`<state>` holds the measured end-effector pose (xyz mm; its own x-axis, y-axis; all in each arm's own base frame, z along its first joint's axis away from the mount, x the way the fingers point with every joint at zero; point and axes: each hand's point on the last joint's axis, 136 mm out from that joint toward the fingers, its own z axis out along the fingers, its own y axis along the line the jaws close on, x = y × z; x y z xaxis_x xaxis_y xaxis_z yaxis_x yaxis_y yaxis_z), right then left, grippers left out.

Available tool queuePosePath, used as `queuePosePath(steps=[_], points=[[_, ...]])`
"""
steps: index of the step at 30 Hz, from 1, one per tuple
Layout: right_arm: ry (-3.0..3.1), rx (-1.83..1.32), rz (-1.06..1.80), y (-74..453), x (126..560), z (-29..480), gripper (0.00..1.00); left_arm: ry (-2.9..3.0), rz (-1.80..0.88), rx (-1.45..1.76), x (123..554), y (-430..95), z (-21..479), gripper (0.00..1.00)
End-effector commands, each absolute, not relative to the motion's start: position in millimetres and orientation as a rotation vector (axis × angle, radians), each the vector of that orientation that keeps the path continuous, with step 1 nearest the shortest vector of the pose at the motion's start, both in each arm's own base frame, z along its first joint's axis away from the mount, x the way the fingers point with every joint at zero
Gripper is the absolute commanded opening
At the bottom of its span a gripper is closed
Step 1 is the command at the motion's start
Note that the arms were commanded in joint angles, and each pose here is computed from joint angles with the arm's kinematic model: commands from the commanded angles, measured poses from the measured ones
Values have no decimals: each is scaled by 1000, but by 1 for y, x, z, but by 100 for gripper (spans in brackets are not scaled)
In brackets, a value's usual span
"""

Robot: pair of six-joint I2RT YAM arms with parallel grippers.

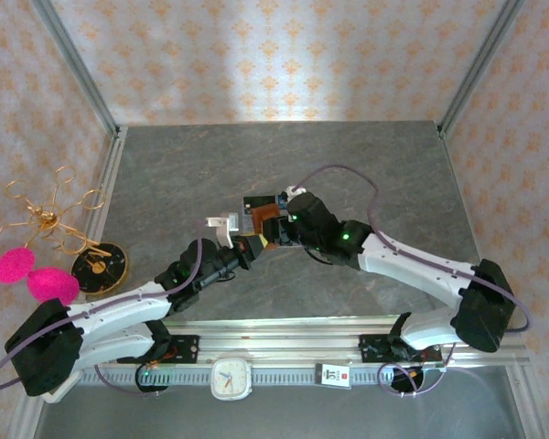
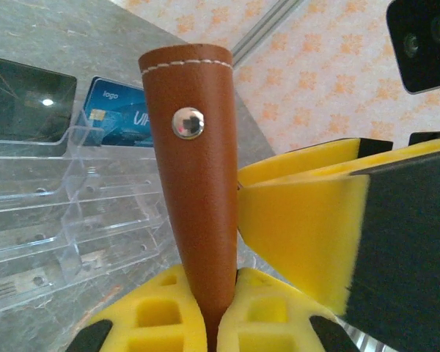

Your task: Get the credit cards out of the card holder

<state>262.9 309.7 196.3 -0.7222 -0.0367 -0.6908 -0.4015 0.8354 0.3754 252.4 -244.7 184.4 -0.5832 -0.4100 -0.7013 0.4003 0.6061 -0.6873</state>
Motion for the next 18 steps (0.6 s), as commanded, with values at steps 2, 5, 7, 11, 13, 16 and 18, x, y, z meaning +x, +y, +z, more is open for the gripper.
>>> queuePosePath(steps=[2, 5, 7, 11, 13, 16, 18], points=[[2359, -284, 459, 289, 273, 176, 46, 1776, -1137, 1, 251, -245, 225, 0], [2380, -284, 426, 286, 273, 168, 40, 1763, -1128, 2, 251, -242, 229, 0], [2384, -287, 426, 286, 272, 164, 31, 1758, -1138, 12, 250, -243, 231, 0], [2380, -284, 404, 285, 275, 162, 13, 1769, -1138, 9, 250, -244, 229, 0], [2377, -284, 405, 284, 275, 163, 5, 1780, -1127, 2, 250, -243, 226, 0], [2380, -280, 392, 280, 274, 161, 0, 1803, -1118, -10, 250, -241, 219, 0], [2384, -269, 391, 276, 272, 159, 0, 1821, -1119, -12, 249, -241, 213, 0]])
